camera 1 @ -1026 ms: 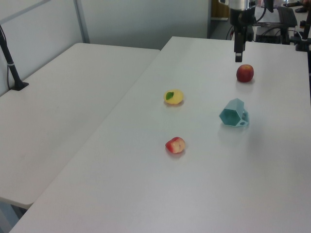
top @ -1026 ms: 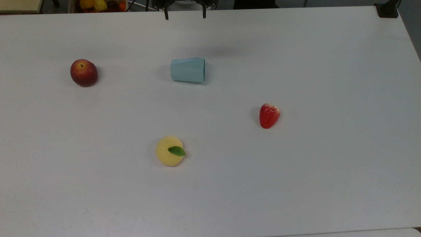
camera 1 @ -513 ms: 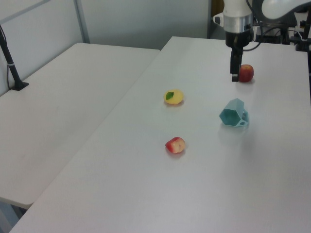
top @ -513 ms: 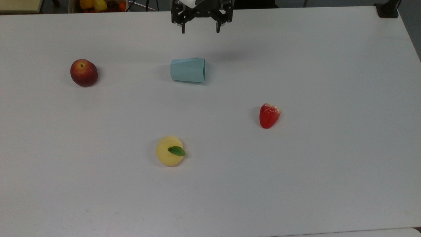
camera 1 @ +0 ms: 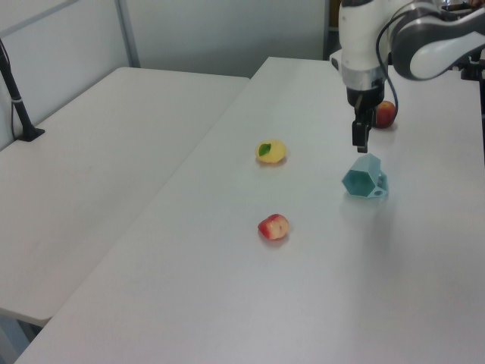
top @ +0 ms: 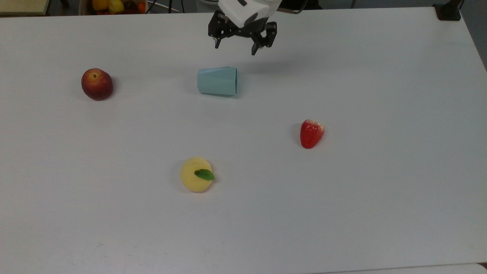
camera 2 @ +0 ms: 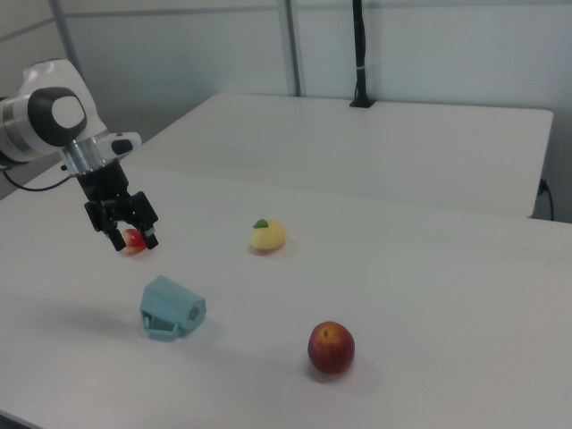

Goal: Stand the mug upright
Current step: 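Move the open gripper over the tipped teal mug and lower it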

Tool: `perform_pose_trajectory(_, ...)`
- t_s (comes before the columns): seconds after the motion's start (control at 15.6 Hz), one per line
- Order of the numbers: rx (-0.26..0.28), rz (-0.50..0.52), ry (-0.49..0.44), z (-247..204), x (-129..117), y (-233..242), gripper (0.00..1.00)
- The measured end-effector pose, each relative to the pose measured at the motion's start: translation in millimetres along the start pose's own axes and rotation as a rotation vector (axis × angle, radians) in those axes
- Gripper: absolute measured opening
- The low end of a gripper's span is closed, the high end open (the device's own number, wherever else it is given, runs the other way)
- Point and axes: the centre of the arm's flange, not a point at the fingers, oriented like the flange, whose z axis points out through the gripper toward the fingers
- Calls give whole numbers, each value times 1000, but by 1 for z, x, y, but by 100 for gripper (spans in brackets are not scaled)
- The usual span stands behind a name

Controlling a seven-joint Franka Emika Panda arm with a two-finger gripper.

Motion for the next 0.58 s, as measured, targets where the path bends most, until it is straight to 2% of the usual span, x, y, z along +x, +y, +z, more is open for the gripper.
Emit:
perform_pose_trajectory(0.38, -107, 21, -16, 36, 9, -20, 100)
perform_pose_trajectory(0.58, -152, 50, 22, 52, 16, -24, 100)
